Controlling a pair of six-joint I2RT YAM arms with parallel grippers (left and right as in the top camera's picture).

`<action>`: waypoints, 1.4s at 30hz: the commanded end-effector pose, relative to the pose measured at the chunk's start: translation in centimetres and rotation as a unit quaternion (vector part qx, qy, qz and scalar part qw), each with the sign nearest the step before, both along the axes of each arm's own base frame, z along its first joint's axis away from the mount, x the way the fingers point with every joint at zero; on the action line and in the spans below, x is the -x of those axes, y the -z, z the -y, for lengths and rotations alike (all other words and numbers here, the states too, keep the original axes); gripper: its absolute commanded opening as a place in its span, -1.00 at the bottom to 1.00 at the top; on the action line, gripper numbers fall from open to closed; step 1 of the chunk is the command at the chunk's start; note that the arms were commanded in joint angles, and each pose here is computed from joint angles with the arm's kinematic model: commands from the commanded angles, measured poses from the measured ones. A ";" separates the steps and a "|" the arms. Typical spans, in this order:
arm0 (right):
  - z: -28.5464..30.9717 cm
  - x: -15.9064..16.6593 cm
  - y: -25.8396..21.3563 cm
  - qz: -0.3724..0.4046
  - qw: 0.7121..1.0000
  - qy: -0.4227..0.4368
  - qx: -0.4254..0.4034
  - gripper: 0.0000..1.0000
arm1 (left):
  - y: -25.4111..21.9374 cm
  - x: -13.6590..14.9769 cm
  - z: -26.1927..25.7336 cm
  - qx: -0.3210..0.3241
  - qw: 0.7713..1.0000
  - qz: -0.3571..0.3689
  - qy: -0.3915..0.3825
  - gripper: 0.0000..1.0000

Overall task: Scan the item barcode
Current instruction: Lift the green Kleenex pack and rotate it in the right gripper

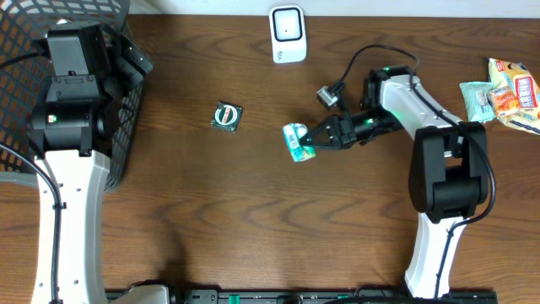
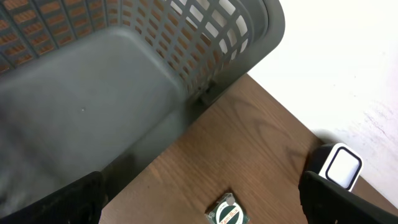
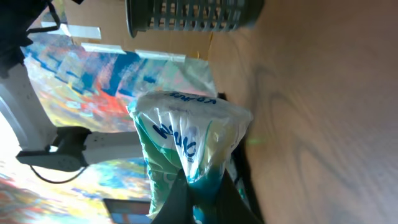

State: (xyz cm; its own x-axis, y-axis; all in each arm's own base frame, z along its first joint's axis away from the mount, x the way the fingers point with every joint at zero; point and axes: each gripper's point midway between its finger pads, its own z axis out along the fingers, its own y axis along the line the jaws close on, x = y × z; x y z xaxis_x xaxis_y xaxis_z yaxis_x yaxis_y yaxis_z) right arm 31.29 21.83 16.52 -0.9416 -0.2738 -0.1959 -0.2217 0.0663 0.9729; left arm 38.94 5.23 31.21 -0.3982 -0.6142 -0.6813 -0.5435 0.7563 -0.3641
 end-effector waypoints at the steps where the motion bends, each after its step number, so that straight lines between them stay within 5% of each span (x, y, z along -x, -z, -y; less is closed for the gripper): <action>1: 0.2 -0.4 0.1 0.034 0.999 0.004 -0.015 -0.98 | -0.2 0.2 -0.2 0.004 1.000 0.003 -0.007 0.96; 42: 0.2 -0.7 0.1 0.043 0.999 0.010 -0.021 -0.98 | -0.2 0.2 -0.2 0.004 1.000 0.003 -0.007 0.96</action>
